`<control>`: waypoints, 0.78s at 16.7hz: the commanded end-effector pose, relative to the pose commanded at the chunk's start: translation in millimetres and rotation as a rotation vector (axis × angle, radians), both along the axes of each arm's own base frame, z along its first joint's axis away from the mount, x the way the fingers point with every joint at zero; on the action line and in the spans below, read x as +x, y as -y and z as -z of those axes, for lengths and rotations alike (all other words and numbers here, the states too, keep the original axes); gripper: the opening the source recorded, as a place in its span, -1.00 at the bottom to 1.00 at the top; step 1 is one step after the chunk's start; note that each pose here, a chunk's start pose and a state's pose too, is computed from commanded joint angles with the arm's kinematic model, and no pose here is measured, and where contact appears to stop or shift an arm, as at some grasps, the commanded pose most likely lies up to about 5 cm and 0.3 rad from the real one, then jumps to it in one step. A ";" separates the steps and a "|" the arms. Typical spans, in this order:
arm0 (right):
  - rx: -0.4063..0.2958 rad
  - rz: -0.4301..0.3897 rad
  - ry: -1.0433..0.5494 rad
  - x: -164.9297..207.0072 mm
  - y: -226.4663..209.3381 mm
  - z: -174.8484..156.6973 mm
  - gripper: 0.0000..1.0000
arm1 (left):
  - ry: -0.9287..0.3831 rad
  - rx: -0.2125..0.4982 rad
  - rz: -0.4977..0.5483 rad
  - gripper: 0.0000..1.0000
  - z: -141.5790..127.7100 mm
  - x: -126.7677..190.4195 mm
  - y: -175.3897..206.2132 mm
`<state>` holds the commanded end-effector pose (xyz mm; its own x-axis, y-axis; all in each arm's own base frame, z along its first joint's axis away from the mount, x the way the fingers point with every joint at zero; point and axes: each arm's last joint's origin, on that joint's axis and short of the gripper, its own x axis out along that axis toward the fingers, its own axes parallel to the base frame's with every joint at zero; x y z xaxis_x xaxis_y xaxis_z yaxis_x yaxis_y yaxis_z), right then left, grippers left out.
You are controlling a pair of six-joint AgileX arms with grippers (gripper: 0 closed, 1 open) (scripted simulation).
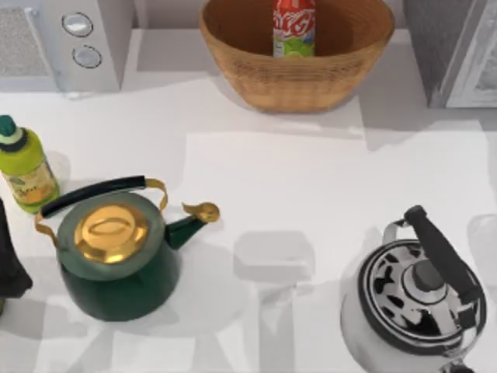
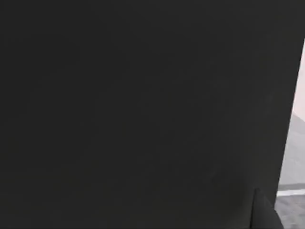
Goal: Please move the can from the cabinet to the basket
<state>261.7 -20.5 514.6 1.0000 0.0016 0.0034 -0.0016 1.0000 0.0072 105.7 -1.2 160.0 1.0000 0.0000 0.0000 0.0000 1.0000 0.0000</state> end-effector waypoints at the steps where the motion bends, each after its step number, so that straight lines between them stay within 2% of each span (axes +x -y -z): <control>1: 0.000 0.000 -0.001 -0.5 -22.0 0.4 1.00 | 0.000 0.000 0.000 1.00 0.0 0.0 0.0; 6: -0.004 0.001 -0.005 -23.1 -99.9 3.3 1.00 | 0.000 0.000 0.000 1.00 0.0 0.0 0.0; 9: -0.006 0.001 -0.006 -33.9 -117.2 4.5 1.00 | 0.000 0.000 0.000 1.00 0.0 0.0 0.0; 13: -0.006 0.001 -0.006 -35.1 -118.8 4.7 1.00 | 0.000 0.000 0.000 1.00 0.0 0.0 0.0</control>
<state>226.6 98.3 509.9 1.0000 0.0006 -0.0022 -0.0006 1.0000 0.0013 105.7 -1.2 160.0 1.0000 0.0000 0.0000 0.0000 1.0000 0.0000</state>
